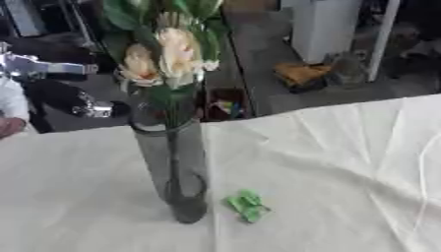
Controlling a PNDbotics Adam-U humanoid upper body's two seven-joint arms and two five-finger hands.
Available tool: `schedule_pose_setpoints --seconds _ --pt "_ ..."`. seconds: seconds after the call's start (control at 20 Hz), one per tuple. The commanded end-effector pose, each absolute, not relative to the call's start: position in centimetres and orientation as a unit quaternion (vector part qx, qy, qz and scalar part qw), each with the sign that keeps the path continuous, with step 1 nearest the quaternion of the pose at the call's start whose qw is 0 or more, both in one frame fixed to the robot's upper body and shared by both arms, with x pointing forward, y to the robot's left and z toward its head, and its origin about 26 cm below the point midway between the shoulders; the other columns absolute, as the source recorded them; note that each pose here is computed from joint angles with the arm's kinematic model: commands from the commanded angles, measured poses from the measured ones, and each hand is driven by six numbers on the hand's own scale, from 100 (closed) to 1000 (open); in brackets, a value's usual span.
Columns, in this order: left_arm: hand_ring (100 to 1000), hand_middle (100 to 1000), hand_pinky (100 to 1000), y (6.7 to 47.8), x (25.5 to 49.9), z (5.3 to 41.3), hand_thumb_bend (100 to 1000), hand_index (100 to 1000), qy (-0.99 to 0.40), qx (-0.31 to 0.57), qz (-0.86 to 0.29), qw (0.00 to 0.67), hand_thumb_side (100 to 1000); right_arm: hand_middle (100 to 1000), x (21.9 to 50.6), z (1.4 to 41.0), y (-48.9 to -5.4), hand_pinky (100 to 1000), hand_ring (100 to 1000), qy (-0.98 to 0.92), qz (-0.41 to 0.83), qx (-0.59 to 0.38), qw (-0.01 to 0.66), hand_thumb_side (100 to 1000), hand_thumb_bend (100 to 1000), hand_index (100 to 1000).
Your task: Arrange flowers into the vase.
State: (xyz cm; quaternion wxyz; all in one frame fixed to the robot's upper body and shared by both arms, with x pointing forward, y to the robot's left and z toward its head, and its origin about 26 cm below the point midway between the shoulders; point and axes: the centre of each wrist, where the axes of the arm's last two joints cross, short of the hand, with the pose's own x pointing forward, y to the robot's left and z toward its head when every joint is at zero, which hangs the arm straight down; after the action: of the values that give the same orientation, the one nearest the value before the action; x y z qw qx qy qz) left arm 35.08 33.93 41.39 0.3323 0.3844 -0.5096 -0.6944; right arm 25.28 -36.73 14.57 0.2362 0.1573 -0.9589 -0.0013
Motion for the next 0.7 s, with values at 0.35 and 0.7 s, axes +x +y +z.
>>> schedule_pose_setpoints --seconds 0.35,0.7 --pt "1000 1000 1000 35.8 33.5 42.9 329 1000 -0.5 0.414 -0.681 0.34 949 449 25.0 15.4 -37.1 961 749 -0.961 0.012 0.153 0.228 902 100 780" --pt "1000 1000 1000 36.3 33.1 43.1 286 1000 -0.503 0.413 -0.675 0.347 949 449 25.0 15.3 -37.1 958 749 -0.962 0.012 0.152 0.226 901 100 780"
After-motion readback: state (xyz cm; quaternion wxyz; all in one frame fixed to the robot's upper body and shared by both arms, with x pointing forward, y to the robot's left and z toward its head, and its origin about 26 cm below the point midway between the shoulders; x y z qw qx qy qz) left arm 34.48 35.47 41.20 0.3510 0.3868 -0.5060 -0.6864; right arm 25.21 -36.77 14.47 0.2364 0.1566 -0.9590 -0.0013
